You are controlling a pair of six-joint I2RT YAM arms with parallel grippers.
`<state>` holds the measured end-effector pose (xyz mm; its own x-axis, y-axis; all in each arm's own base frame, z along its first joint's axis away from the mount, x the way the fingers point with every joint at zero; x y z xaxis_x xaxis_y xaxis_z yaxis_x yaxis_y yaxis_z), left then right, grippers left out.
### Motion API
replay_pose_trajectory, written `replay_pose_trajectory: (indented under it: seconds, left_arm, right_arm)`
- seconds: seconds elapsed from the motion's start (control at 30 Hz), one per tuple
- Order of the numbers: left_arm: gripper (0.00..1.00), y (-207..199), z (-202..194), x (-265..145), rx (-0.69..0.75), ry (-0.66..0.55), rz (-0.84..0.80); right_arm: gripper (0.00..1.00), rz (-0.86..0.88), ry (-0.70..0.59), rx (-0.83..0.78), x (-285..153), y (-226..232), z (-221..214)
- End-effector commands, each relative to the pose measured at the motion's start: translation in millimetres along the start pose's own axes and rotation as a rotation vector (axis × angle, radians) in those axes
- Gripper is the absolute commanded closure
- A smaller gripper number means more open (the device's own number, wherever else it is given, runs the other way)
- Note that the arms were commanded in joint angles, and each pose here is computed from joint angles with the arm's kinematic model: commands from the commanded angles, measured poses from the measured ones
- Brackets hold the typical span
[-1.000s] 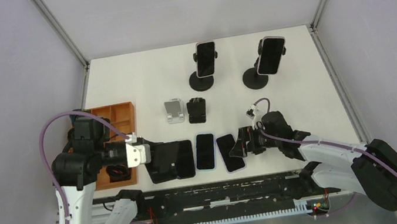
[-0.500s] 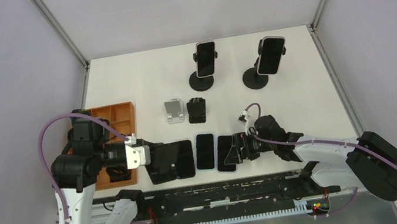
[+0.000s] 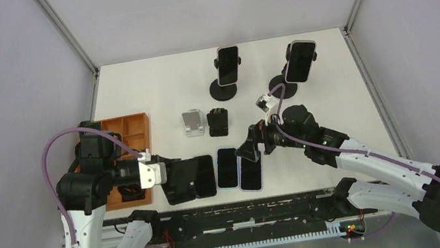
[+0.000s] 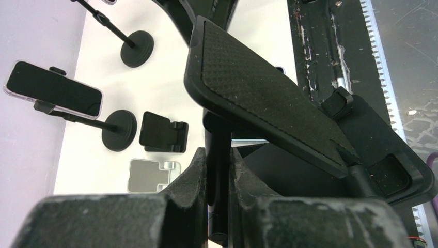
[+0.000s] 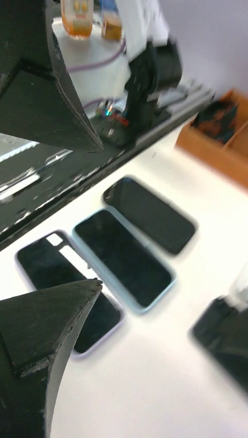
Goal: Remove the phone from the phone stand
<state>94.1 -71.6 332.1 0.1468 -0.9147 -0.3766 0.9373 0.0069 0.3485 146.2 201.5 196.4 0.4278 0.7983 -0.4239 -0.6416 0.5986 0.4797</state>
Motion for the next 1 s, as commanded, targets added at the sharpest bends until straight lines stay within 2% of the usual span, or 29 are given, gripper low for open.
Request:
replay_pose_trajectory:
  seconds: [0.0, 0.13, 0.23, 0.3, 0.4, 0.67, 0.77, 0.9, 0.97]
  left_arm:
    - [0.98, 0.9, 5.1, 3.0, -0.001, -0.062, 0.002]
    - [0.95, -1.3, -3.7, 10.5, -0.034, -0.098, -0.022]
    - [0.94, 2.3, -6.8, 13.7, -0.046, -0.110, -0.018]
    - [0.94, 4.5, -6.8, 14.4, -0.037, -0.117, -0.010]
    - [0.94, 8.3, -6.9, 15.2, -0.024, -0.123, 0.005]
    - [0.94, 11.1, -4.9, 14.7, -0.013, -0.125, 0.011]
    - [0.94, 10.4, -5.2, 14.5, -0.012, -0.123, 0.012]
    - [0.93, 9.1, -7.7, 14.9, -0.012, -0.113, 0.005]
    - [0.91, 9.1, -8.9, 15.0, -0.014, -0.104, 0.001]
  right_arm:
    - [0.02, 0.260, -0.169, -0.100, -6.2, 41.7, 44.6]
    - [0.02, 0.476, -0.278, -0.176, -13.2, 86.0, 70.1]
    - [0.03, 0.615, -0.303, -0.187, -14.1, 112.2, 76.9]
    - [0.07, 0.686, -0.342, -0.188, -14.3, 126.9, 77.6]
    - [0.14, 0.755, -0.362, -0.181, -9.1, 145.0, 77.5]
    - [0.25, 0.897, -0.362, -0.082, 11.6, 171.7, 75.6]
    - [0.38, 0.943, -0.372, -0.072, 13.2, 180.1, 75.2]
    - [0.60, 0.985, -0.387, -0.063, 11.3, 185.5, 75.6]
    - [0.69, 0.991, -0.389, -0.059, 11.0, 185.1, 74.5]
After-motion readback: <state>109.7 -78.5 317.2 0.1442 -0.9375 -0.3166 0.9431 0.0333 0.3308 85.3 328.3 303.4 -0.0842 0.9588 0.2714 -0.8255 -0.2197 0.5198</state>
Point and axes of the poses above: each gripper's point midway between its finger pads, its own x axis out along the fingers, its own y axis along the line the jaws close on, z = x × y, the point moved 9 cm from there along -x, back along the fingers, and after that the axes turned 4 degrees about -x, right-handed, at the moved point
